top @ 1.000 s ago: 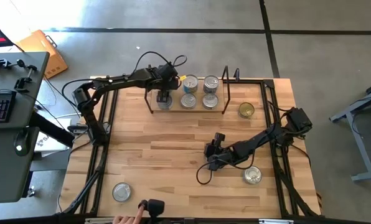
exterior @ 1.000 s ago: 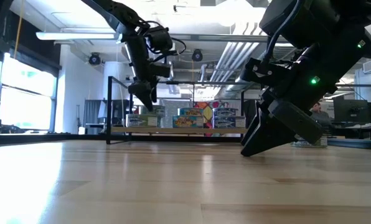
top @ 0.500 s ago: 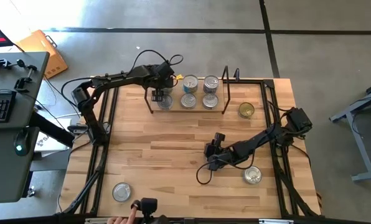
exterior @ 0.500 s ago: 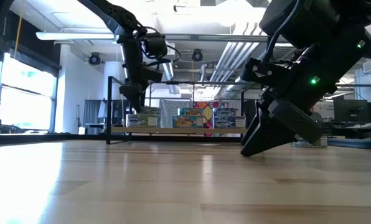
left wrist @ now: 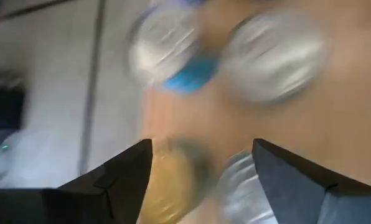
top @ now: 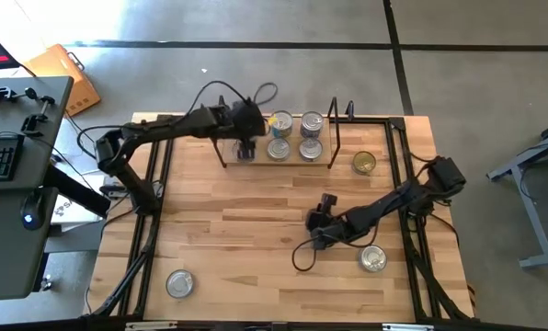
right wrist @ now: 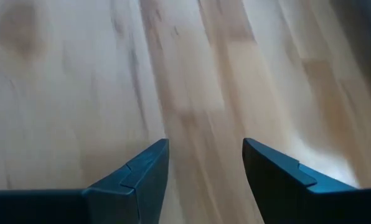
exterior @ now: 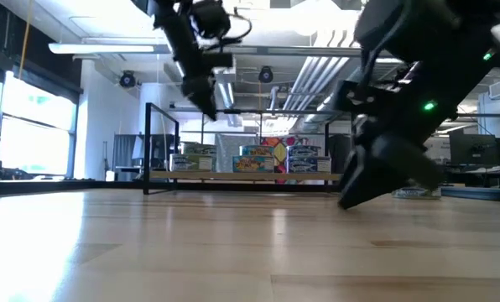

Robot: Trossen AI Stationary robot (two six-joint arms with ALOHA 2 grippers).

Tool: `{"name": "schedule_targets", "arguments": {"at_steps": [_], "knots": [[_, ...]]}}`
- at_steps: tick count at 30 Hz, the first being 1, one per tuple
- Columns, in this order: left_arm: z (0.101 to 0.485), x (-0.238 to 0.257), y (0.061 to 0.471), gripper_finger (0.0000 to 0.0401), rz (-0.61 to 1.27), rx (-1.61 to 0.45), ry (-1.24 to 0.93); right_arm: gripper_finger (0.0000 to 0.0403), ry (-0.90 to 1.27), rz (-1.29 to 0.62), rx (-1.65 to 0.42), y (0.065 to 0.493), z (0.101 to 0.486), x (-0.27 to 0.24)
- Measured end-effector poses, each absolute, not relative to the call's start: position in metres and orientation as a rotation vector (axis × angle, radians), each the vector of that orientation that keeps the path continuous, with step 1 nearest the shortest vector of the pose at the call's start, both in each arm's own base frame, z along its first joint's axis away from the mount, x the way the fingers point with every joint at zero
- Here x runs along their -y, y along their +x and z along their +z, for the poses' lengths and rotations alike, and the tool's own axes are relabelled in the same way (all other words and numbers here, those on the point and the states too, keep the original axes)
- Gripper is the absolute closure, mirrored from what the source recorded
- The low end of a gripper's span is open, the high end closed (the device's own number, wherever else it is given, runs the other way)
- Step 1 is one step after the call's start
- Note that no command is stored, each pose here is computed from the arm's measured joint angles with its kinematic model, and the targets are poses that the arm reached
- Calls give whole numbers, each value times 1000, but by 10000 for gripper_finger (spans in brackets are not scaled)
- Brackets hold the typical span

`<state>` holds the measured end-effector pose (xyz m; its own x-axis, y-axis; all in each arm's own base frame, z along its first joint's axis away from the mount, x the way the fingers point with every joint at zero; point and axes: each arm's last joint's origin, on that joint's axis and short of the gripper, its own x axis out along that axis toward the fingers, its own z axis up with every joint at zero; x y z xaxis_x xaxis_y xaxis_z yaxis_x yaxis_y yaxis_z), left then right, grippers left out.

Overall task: Stack canned seafood by type on shelf
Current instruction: Stack the light blue tuna can on top of the light blue tuna can on the shelf

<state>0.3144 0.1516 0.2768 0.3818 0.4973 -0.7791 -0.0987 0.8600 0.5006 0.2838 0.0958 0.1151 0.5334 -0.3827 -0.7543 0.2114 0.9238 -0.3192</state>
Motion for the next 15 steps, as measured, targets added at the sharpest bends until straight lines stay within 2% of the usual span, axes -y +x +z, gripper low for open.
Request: {"name": "schedule_targets", "arguments": {"at_steps": [5,10,15], "knots": [[275,-102,338,172,203,-970,329,206,-184,-404,-1024,254,142,-99],[258,-40,359,216,93,-786,347,206,-154,-395,-1094,210,171,-112],[240,19,364,247,-12,-579,342,206,89,-265,-1163,171,197,-132]]}}
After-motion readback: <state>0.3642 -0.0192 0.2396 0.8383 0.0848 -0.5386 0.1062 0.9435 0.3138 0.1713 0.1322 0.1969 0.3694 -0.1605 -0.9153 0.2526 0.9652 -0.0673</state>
